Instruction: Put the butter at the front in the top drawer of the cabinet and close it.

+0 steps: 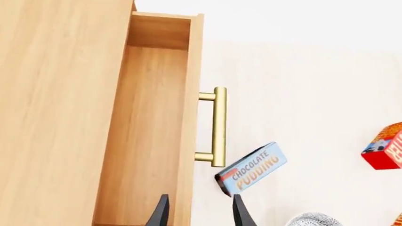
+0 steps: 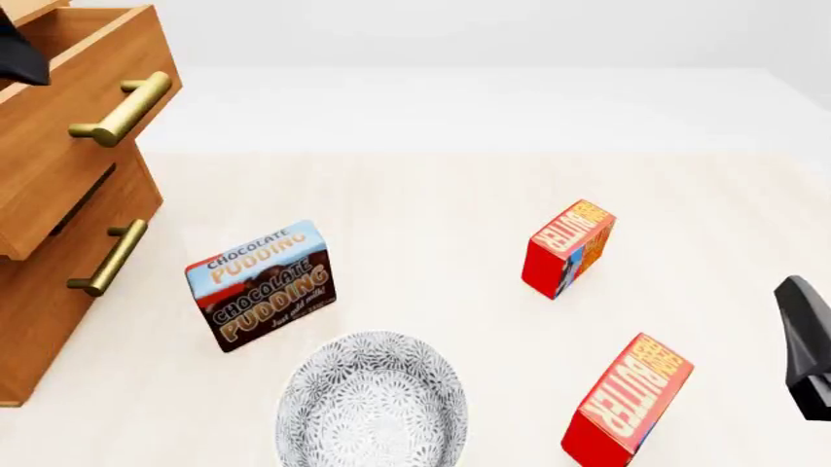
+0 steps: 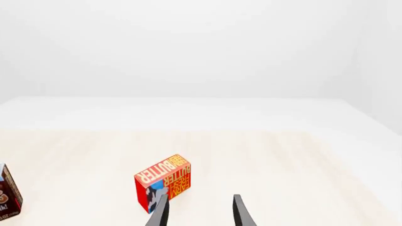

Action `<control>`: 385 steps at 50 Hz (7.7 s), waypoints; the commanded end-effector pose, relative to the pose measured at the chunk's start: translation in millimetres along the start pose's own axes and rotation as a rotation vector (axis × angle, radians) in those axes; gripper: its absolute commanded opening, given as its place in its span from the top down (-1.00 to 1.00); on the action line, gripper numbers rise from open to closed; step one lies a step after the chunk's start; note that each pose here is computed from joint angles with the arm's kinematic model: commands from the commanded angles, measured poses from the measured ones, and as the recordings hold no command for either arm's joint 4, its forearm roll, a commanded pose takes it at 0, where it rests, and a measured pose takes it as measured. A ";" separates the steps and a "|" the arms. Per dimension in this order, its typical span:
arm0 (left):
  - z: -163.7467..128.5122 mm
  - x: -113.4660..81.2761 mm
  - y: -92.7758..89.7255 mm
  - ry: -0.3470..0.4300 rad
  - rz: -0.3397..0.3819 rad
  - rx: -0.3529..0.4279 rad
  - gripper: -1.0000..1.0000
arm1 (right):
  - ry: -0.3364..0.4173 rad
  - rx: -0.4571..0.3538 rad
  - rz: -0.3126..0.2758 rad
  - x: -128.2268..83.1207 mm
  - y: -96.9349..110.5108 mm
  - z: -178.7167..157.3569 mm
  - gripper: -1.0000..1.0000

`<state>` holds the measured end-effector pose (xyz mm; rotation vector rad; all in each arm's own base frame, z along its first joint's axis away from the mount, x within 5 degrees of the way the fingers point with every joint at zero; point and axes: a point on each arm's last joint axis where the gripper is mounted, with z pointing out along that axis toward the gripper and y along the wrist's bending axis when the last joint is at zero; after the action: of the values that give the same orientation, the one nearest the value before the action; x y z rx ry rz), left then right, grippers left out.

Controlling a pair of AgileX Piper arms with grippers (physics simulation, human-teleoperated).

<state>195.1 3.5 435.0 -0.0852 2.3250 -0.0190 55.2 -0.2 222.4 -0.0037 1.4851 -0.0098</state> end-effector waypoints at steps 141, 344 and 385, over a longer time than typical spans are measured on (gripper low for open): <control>80.8 -5.3 -92.0 0.156 0.130 0.213 -1.00 | 0.000 -0.001 0.002 2.2 0.1 -0.4 -1.00; 118.4 13.2 -329.2 -0.096 0.670 0.657 -1.00 | 0.000 0.000 0.002 2.2 0.0 -0.4 -1.00; 188.0 43.1 -379.4 -0.014 0.574 0.657 -1.00 | 0.000 0.000 0.002 2.2 0.0 -0.4 -1.00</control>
<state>319.2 -366.8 302.6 0.9104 2.1171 -0.4716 55.2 -0.2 222.1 -0.0031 1.4854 -0.0103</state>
